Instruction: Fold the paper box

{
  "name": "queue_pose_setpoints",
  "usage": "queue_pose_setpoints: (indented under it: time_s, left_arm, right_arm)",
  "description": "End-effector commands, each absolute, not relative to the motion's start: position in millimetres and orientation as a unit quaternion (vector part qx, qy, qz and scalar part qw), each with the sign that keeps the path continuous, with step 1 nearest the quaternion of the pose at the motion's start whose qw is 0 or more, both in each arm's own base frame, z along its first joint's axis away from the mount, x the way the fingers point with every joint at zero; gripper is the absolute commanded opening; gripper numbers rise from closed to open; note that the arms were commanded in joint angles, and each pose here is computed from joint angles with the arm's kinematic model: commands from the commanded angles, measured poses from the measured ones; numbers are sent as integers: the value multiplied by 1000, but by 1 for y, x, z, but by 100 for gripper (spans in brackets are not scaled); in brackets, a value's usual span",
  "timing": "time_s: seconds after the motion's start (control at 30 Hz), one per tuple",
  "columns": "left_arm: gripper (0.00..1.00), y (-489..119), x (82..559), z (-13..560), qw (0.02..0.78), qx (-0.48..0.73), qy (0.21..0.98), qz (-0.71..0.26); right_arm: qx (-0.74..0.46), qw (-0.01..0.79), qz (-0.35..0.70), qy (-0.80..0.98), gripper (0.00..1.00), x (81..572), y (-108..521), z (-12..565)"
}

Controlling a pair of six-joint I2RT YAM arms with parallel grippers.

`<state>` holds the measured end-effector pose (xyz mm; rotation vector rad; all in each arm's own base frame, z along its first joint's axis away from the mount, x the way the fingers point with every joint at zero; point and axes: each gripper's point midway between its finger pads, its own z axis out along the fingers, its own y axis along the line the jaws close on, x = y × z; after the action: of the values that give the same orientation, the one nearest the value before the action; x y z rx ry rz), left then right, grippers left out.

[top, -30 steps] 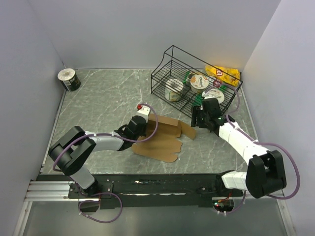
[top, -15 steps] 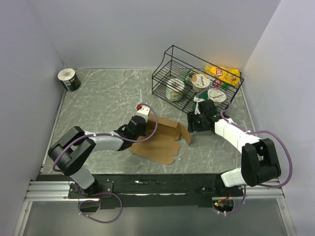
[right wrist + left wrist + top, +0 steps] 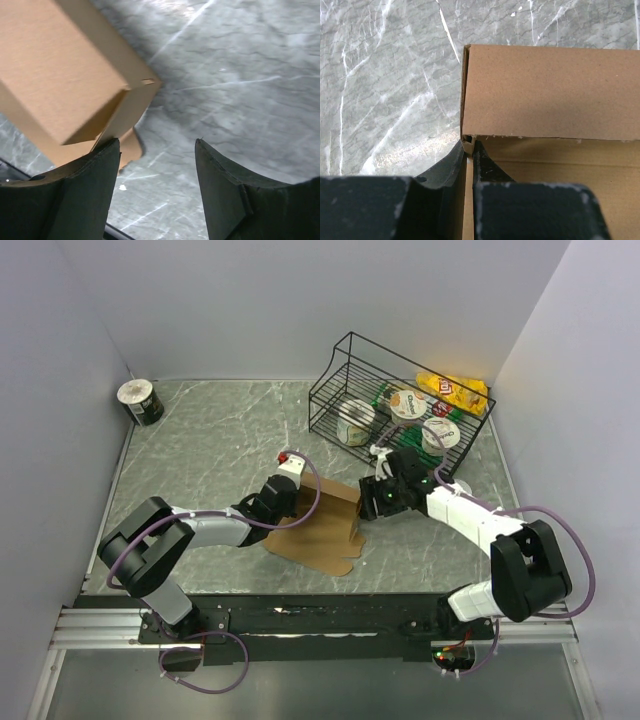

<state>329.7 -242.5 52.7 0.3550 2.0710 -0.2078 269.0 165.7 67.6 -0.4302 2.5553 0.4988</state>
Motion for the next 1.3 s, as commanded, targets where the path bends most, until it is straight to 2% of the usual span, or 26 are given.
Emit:
queue_pose_setpoints:
  time_s: [0.0,0.2,0.6,0.87,1.27]
  left_arm:
    - [5,-239,327,57,493,149,853,-83]
    - [5,-240,327,57,493,151,852,-87]
    - [5,-242,326,60,495,154,849,-96]
    - [5,-243,325,63,498,154,848,-101]
    - [5,-245,324,61,494,155,848,-107]
  right_arm:
    - [-172,262,209,926,70,262,185,77]
    - [-174,285,222,916,74,259,198,77]
    - [-151,372,195,895,82,282,203,92]
    - [-136,401,174,889,81,299,204,91]
    - [-127,421,125,889,70,306,210,76]
